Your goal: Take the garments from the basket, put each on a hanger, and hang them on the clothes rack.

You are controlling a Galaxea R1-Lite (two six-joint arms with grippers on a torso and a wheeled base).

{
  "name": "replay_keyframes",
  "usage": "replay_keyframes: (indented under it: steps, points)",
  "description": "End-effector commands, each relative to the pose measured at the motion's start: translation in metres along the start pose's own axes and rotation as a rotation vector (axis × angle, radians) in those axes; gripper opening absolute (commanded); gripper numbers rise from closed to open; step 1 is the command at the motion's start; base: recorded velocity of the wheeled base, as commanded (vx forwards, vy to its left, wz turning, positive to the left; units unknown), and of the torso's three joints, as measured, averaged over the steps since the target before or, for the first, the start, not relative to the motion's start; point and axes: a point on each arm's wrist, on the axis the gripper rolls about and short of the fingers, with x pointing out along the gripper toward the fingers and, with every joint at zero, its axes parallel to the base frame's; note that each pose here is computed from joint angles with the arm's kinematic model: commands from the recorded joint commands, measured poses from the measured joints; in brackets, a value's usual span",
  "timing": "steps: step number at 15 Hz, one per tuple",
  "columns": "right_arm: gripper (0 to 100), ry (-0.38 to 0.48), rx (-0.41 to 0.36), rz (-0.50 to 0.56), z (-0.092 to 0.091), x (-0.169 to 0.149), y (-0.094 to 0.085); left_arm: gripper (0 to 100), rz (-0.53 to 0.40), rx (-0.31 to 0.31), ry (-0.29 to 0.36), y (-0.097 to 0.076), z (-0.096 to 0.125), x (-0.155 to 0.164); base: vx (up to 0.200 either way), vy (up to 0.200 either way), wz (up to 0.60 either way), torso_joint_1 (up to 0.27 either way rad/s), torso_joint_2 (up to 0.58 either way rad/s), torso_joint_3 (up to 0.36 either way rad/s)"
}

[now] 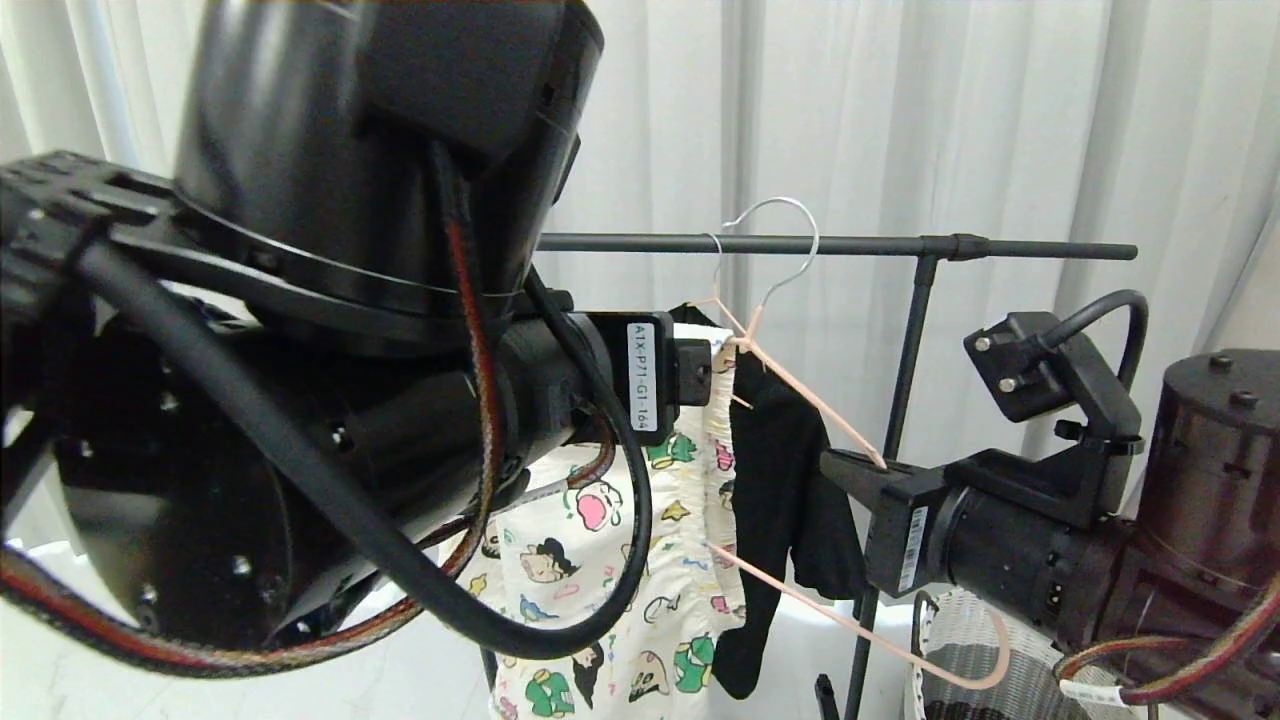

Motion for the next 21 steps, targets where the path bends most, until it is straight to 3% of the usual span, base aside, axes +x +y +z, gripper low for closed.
replay_keyframes:
  steps: [1, 3, 7, 9, 12, 15, 17, 19, 21]
  points:
    - [0, -0.044, 0.018, -0.001, 0.009, -0.008, -0.004, 100, -0.013, -0.008, -0.012, 0.003, 0.002, -0.008, 0.0, 0.0, 0.0, 0.0, 0.0, 0.0]
    - [0, -0.068, 0.024, -0.007, 0.013, -0.011, -0.007, 100, -0.016, 0.0, -0.005, 0.005, -0.002, -0.011, 0.0, 0.0, 0.0, 0.0, 0.0, 0.0]
    - [0, -0.059, -0.066, 0.0, 0.003, -0.039, -0.021, 100, -0.075, 0.156, 0.01, 0.033, -0.02, -0.043, 0.0, 0.0, 0.0, 0.0, 0.0, 0.0]
    - [0, -0.05, -0.112, 0.057, -0.005, -0.062, -0.03, 100, -0.218, 0.258, 0.01, 0.057, -0.026, -0.065, 0.0, 0.0, 0.0, 0.0, 0.0, 0.0]
    - [0, -0.036, -0.172, 0.112, -0.019, -0.083, -0.037, 100, -0.482, 0.316, 0.002, 0.08, -0.031, -0.081, 0.0, 0.0, 0.0, 0.0, 0.0, 0.0]
    - [0, -0.005, -0.231, 0.17, -0.033, -0.094, -0.036, 100, -0.568, 0.35, 0.012, 0.076, -0.036, -0.072, 0.0, 0.0, 0.0, 0.0, 0.0, 0.0]
    - [0, 0.001, -0.272, 0.2, -0.036, -0.096, -0.032, 100, -0.669, 0.406, 0.066, 0.071, -0.05, -0.065, 0.0, 0.0, 0.0, 0.0, 0.0, 0.0]
    - [0, 0.002, -0.3, 0.213, -0.038, -0.098, -0.031, 100, -0.705, 0.465, 0.092, 0.067, -0.06, -0.057, 0.0, 0.0, 0.0, 0.0, 0.0, 0.0]
    - [0, -0.003, -0.319, 0.231, -0.038, -0.101, -0.03, 100, -0.733, 0.485, 0.078, 0.054, -0.062, -0.047, 0.0, 0.0, 0.0, 0.0, 0.0, 0.0]
